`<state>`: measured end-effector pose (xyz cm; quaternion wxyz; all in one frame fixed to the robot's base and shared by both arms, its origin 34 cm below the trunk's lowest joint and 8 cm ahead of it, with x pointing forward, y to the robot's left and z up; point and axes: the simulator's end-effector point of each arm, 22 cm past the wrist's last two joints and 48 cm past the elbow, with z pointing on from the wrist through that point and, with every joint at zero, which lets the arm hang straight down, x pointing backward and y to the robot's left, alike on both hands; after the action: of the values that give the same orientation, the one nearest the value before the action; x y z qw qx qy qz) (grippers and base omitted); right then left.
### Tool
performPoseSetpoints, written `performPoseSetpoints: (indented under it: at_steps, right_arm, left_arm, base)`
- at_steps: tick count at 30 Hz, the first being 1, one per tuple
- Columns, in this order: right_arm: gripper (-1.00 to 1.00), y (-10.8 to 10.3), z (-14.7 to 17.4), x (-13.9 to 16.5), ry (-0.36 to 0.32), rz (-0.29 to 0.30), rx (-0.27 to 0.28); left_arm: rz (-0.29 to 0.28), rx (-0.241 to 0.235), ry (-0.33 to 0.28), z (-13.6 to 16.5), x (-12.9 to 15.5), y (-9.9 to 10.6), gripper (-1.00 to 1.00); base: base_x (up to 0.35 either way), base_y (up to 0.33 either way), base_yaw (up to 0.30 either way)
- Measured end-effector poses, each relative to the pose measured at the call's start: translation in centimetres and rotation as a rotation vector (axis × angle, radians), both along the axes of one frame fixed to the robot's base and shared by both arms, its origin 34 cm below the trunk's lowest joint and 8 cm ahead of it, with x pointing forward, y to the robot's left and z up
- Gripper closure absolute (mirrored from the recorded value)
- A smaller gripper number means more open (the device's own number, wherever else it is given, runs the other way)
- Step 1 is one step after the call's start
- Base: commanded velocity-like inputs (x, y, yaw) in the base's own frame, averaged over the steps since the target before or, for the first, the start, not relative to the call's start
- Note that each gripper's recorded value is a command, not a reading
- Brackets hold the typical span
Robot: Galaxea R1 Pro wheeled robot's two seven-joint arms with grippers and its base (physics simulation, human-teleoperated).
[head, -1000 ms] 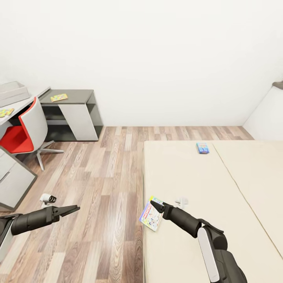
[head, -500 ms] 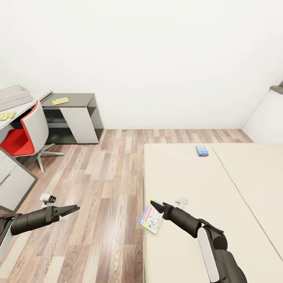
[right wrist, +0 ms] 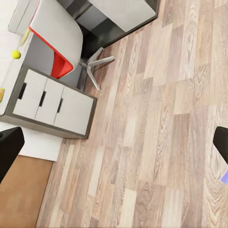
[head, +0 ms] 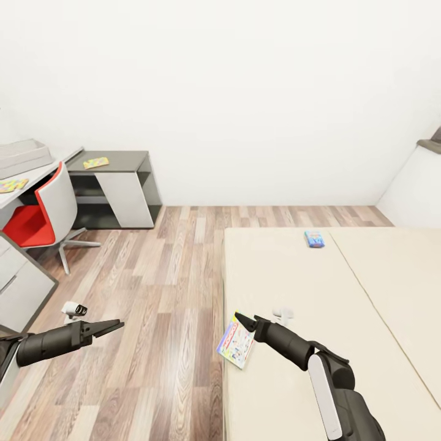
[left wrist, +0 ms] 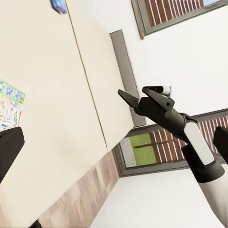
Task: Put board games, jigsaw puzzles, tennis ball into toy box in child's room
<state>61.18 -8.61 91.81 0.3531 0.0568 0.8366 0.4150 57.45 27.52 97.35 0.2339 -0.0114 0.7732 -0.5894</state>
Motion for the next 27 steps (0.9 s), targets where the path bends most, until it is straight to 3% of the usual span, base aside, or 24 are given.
performPoseSetpoints:
  at_steps: [27]
  right_arm:
    - [-1.0,-0.1,1.9,0.3,-0.036,-0.006,-0.01]
  left_arm:
    - [0.029,0.0,-0.056,2.5,0.5,0.9,-1.0]
  base:
    - [0.0,0.0,0.0]
